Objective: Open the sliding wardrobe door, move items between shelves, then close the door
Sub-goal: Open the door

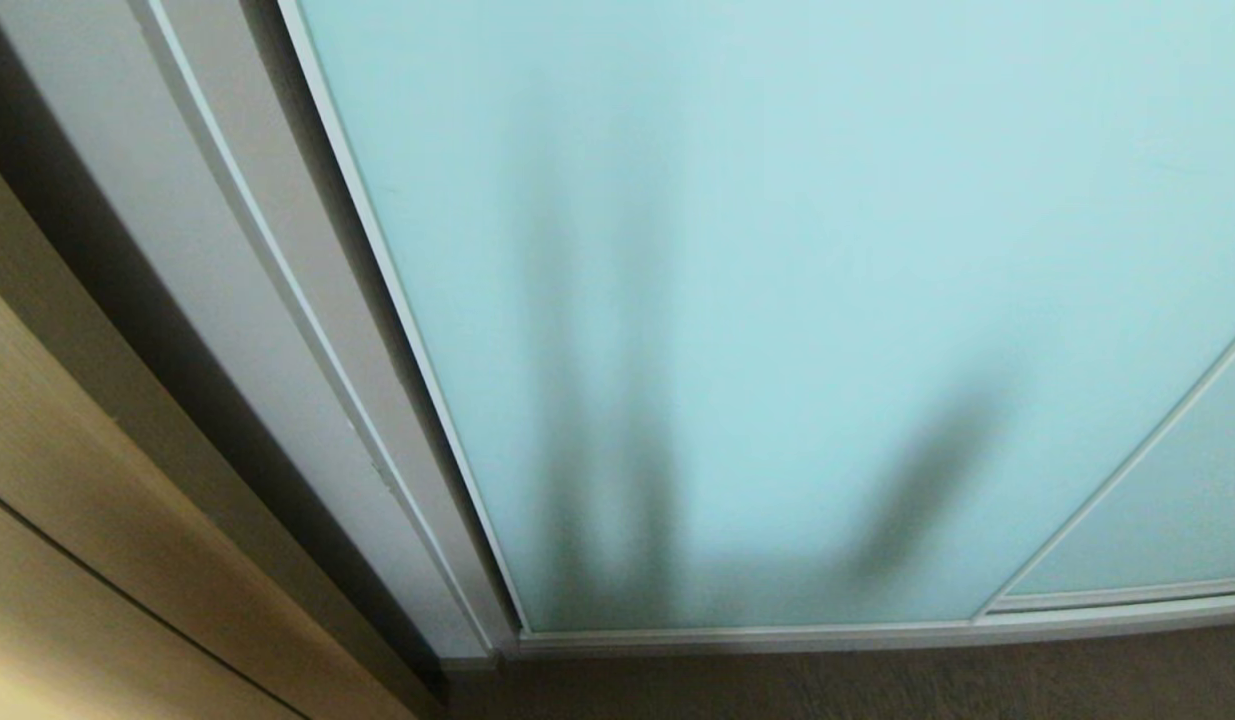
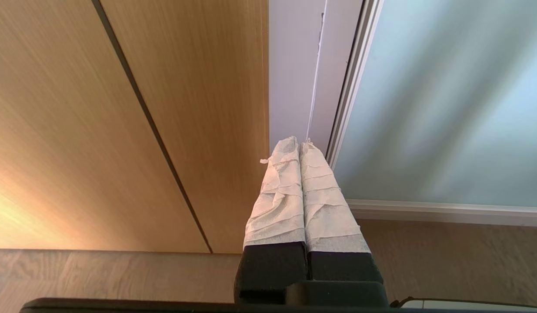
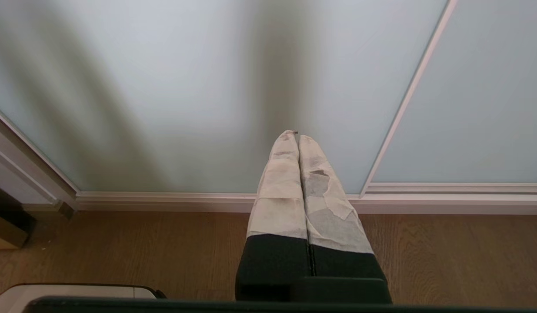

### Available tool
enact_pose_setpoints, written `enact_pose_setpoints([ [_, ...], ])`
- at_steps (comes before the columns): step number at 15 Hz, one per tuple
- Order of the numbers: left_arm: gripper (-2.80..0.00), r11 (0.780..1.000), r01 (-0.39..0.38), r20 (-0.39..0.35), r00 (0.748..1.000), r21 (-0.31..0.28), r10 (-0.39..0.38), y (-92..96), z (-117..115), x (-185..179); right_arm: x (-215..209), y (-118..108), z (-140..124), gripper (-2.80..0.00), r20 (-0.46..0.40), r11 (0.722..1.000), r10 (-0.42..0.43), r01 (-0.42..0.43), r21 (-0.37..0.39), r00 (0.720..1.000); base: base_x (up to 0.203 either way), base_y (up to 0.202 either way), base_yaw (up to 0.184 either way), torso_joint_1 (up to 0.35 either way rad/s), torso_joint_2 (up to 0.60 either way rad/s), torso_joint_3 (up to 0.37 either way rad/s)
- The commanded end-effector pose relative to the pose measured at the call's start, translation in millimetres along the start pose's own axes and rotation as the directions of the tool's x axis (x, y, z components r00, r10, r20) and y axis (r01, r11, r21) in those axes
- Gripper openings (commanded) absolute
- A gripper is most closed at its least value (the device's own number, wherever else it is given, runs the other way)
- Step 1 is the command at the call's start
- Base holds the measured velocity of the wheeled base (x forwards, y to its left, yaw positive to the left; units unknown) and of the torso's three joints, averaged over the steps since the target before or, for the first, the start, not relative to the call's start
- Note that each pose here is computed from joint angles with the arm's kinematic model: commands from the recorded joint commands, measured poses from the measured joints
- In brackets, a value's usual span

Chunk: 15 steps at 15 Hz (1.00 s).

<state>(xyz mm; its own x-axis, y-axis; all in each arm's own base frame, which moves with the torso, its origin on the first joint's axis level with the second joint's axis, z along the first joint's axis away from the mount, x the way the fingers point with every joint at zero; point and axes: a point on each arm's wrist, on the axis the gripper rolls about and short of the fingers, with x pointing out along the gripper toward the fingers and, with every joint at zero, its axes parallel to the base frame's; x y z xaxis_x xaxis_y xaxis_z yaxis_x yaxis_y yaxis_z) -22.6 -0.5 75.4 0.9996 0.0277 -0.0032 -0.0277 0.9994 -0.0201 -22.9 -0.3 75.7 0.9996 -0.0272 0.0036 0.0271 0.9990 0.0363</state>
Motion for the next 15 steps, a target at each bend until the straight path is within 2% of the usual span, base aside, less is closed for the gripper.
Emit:
enact_pose_setpoints([
  [1,-2.80,1.000,0.000,-0.003,1.000,0.000,0.000,0.0,-0.3,0.3,0.2,0.0,-0.2,-2.80,-0.002,1.000,0.000,0.000,0.001,1.000,0.000,0.000,0.000,0.000,0.00,0.000],
  [5,-2.80,0.999,0.009,0.021,1.000,0.036,-0.010,-0.4,7.4,-1.7,0.1,0.0,0.1,-2.80,-0.001,1.000,0.000,0.000,-0.001,1.000,0.000,0.000,0.000,0.000,0.00,0.000],
  [7,-2.80,0.999,0.038,0.076,0.996,0.038,-0.041,-1.7,40.6,-11.0,0.2,0.0,-0.3,-2.80,-0.002,1.000,0.000,0.000,0.001,1.000,0.000,0.000,0.000,0.000,0.00,0.000],
  [8,-2.80,0.998,0.060,0.073,0.995,0.034,-0.062,-2.5,55.5,-15.1,0.2,0.0,-0.3,-2.80,-0.002,1.000,0.000,0.000,0.001,1.000,0.000,0.000,0.000,0.000,0.00,0.000],
  [12,-2.80,0.986,0.167,-0.019,0.986,0.011,-0.167,-6.0,112.5,-6.0,0.2,0.0,-0.3,-2.80,-0.002,1.000,0.000,0.000,-0.001,1.000,0.000,0.000,0.000,0.000,0.00,0.000],
  [15,-2.80,0.967,0.252,-0.049,0.966,-0.029,-0.254,-9.3,170.6,21.7,0.2,0.0,-0.3,-2.80,-0.002,1.000,0.000,0.000,0.000,1.000,0.000,0.000,0.000,0.000,0.00,0.000],
])
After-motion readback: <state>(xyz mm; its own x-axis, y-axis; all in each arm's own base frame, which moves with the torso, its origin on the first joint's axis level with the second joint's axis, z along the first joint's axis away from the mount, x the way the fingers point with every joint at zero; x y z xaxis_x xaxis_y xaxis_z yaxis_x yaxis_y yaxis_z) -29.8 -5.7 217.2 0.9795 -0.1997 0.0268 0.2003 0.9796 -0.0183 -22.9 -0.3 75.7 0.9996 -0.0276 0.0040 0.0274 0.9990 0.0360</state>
